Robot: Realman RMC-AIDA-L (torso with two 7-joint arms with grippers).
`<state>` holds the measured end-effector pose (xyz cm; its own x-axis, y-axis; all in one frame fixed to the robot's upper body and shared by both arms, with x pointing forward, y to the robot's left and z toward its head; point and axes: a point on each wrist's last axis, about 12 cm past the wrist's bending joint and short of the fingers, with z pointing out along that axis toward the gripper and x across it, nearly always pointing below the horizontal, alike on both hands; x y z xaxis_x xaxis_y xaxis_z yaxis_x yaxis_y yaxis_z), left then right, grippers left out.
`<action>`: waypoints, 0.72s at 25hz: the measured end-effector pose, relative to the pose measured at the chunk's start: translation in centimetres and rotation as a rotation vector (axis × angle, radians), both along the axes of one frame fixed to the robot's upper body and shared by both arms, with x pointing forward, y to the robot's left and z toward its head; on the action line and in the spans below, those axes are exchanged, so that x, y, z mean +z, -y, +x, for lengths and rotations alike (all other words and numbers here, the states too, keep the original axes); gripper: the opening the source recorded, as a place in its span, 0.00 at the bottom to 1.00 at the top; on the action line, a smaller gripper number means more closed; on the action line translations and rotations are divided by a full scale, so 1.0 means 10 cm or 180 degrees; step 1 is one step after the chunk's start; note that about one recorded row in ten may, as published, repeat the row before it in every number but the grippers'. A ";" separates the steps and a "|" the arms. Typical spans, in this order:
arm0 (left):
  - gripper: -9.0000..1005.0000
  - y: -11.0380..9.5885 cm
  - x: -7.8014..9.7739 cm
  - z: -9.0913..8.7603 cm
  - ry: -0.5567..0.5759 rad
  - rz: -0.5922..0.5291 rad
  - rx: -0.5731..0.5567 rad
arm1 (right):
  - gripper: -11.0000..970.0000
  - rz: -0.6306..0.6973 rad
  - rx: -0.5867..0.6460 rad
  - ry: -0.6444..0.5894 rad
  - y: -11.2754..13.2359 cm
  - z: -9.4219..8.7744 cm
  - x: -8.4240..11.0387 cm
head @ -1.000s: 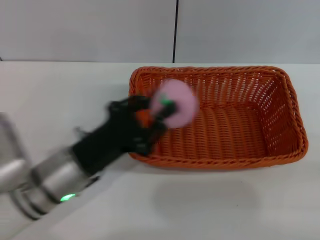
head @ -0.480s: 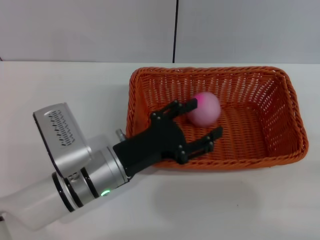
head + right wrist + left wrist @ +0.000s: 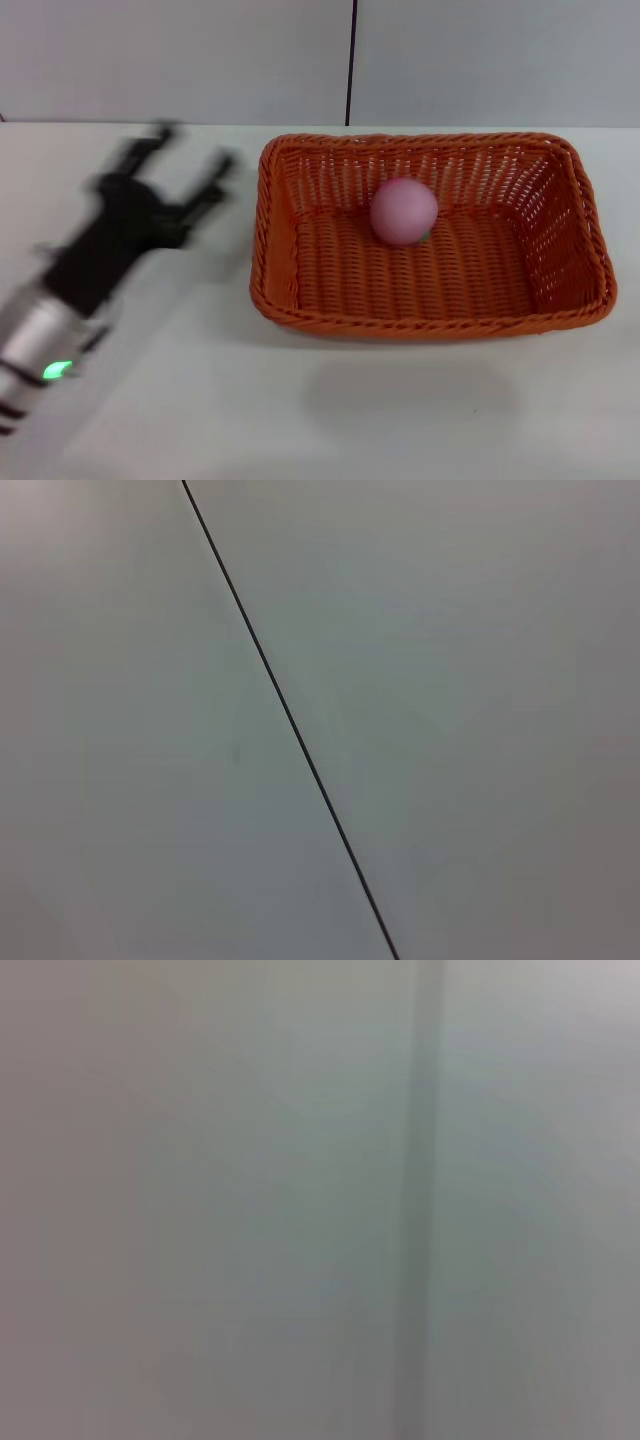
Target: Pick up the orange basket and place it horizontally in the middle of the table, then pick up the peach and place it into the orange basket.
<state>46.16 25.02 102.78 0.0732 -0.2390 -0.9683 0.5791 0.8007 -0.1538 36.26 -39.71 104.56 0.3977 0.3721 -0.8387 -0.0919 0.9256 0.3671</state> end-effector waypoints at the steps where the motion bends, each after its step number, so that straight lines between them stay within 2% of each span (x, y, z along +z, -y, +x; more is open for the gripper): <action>1: 0.81 0.00 0.00 0.00 0.0000 0.0000 0.0000 | 0.51 -0.0023 -0.0030 -0.0028 -0.01 0.00 -0.02; 2: 0.81 0.00 0.00 0.00 0.0000 0.0000 0.0000 | 0.51 -0.0051 -0.0064 -0.0055 -0.02 -0.01 -0.03; 3: 0.81 -0.32 -0.04 -0.12 -0.0002 -0.0036 0.0483 | 0.51 -0.0081 -0.0103 -0.0083 -0.03 -0.02 -0.05; 4: 0.81 -0.48 -0.07 -0.20 -0.0006 -0.0051 0.0737 | 0.51 -0.0147 -0.0191 -0.0123 -0.07 -0.02 -0.09; 6: 0.81 -0.48 -0.07 -0.20 -0.0006 -0.0051 0.0737 | 0.51 -0.0167 -0.0218 -0.0135 -0.08 -0.01 -0.10; 8: 0.81 -0.77 -0.10 -0.40 -0.0008 -0.0084 0.1248 | 0.51 -0.0176 -0.0246 -0.0157 -0.11 0.01 -0.12; 12: 0.81 -0.82 -0.12 -0.45 -0.0030 -0.0083 0.1337 | 0.51 -0.0155 -0.0258 -0.0210 -0.13 0.05 -0.14; 14: 0.82 -0.89 -0.18 -0.55 -0.0138 -0.0040 0.1458 | 0.51 -0.0128 -0.0251 -0.0227 -0.15 0.07 -0.15; 18: 0.81 -0.89 -0.19 -0.56 -0.0161 -0.0029 0.1471 | 0.51 -0.0105 -0.0246 -0.0269 -0.16 0.08 -0.17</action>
<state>40.59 33.96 100.90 0.1267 -0.2010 -0.9714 0.1534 0.9714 -0.1810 37.03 -38.12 102.82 0.3515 0.3146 -0.8817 0.0103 0.9405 0.3397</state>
